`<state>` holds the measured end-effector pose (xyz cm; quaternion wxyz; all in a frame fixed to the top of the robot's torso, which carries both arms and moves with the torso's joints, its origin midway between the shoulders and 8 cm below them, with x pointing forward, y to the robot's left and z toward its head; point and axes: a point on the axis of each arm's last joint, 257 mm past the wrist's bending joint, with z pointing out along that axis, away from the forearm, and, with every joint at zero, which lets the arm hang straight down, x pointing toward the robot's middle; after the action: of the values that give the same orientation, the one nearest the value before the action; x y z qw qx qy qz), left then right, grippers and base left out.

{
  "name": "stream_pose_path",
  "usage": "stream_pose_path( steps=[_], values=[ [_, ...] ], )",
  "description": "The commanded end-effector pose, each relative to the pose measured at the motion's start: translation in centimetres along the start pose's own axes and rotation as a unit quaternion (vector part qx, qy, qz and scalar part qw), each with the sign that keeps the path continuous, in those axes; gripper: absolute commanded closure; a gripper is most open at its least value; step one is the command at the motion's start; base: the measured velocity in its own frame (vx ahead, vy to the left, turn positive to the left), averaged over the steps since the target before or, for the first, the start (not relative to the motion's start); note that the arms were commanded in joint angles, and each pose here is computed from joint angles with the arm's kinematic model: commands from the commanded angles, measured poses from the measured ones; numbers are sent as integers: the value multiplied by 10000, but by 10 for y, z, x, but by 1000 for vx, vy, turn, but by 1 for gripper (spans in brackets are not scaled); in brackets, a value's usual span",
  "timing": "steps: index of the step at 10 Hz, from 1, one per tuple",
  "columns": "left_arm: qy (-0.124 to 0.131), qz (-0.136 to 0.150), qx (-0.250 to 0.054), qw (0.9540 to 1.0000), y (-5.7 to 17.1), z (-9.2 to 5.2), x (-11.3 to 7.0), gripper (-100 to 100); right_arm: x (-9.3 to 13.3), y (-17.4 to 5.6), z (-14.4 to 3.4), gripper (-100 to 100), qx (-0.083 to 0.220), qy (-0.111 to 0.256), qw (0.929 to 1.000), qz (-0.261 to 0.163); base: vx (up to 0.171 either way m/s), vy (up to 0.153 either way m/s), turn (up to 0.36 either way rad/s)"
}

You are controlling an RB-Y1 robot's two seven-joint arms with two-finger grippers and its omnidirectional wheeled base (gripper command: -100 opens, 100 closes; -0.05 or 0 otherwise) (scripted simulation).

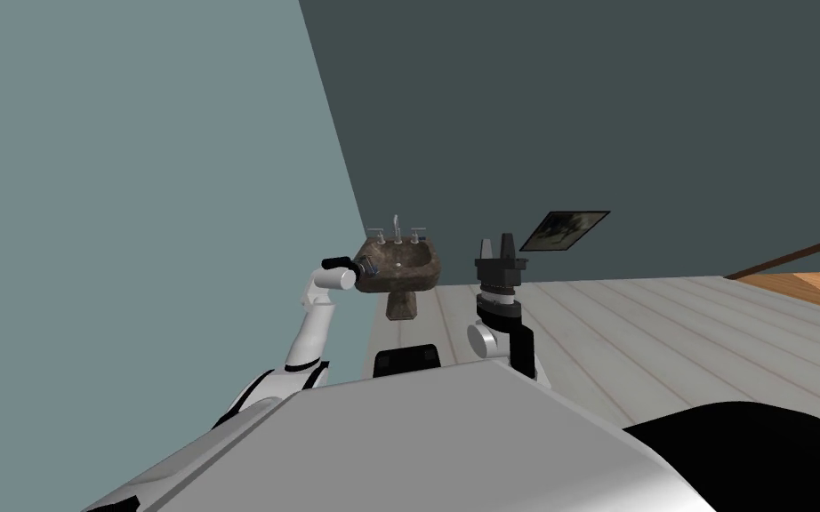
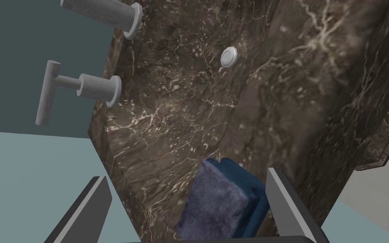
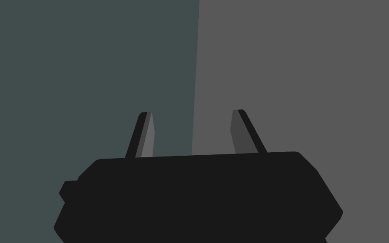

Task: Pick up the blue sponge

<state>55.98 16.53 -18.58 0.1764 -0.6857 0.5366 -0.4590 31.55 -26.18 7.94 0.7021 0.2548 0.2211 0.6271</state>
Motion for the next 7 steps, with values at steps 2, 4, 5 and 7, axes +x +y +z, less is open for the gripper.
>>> stream_pose_path(
  steps=[2, 4, 5, 7],
  values=[
    [-94, -5, -345, 9994, 9, 2, 1, -100, 0, 0, 0, 0, 0, 0, 10000, 0, 27, 14, -89],
    [-163, 0, -586, 9981, 13, 3, 3, -100, 0, 0, 0, 0, 0, 0, 10000, 0, 18, 5, -36],
    [-217, 2, -689, 9974, 18, 2, 0, -100, 0, 0, 0, 0, 0, 0, 10000, 0, 22, 11, -69],
    [-306, 13, -933, 9952, 23, 3, 0, -100, 0, 0, 0, 0, 0, 0, 10000, 0, 29, 13, -71]
  ],
)
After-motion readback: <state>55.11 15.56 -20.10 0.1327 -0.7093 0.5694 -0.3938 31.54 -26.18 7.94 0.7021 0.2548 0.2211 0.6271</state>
